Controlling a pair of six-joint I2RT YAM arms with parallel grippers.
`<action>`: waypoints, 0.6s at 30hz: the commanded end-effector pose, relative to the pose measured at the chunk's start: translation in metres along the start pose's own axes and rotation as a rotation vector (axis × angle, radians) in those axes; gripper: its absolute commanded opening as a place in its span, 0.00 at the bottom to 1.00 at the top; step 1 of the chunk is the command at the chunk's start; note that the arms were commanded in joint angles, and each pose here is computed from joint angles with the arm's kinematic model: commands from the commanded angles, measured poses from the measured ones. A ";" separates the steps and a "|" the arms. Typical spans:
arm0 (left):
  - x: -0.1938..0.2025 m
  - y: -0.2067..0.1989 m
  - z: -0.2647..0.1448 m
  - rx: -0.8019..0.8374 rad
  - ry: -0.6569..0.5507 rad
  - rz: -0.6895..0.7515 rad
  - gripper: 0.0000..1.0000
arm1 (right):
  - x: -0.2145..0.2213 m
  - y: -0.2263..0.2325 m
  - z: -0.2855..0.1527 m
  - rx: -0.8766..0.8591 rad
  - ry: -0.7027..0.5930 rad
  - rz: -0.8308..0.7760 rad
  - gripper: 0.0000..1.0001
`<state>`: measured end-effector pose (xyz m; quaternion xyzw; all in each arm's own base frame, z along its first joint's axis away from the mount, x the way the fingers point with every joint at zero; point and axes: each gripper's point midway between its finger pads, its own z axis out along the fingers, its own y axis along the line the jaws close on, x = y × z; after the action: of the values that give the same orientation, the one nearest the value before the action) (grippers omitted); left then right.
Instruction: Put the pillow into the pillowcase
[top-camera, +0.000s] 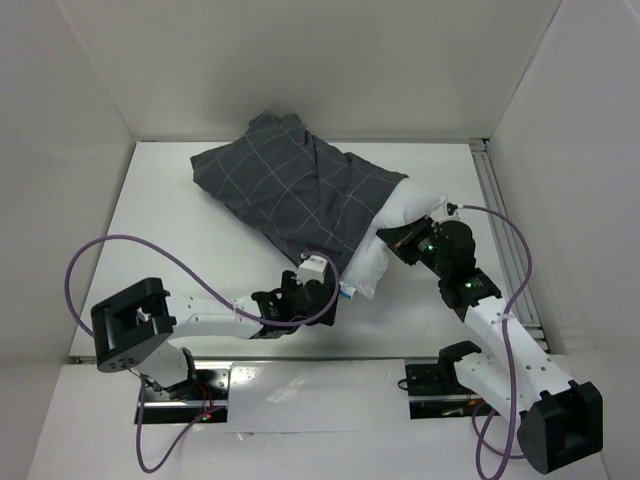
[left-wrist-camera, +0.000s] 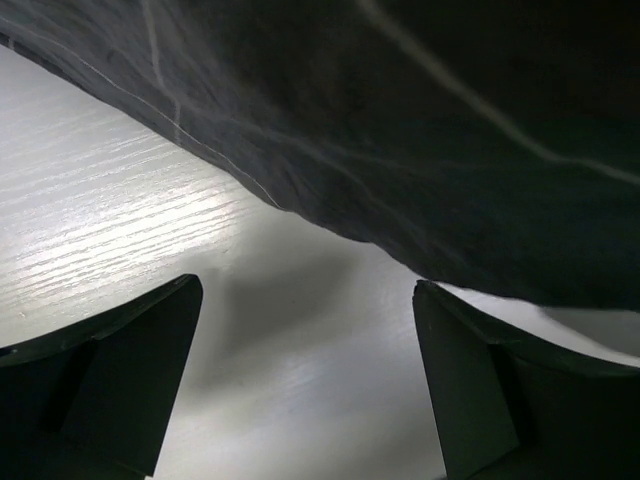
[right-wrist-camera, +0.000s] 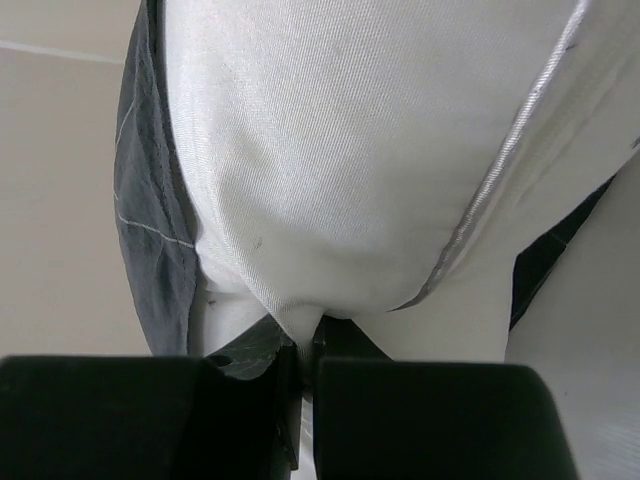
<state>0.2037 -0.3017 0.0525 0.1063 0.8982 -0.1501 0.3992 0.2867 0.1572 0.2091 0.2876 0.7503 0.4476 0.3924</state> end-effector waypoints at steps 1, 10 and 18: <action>-0.037 -0.013 0.006 -0.011 -0.146 -0.088 0.98 | -0.023 0.056 -0.009 -0.158 -0.067 -0.041 0.00; -0.054 -0.019 0.015 -0.018 -0.235 -0.159 0.84 | -0.019 0.052 -0.005 -0.149 -0.042 -0.048 0.00; -0.052 -0.001 0.020 -0.155 -0.181 -0.190 0.00 | -0.021 0.052 -0.005 -0.137 -0.047 -0.045 0.00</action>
<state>0.2406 -0.3139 0.0642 0.0176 0.8785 -0.1342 0.4582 0.2873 0.1581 0.2041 0.2833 0.7588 0.4407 0.3870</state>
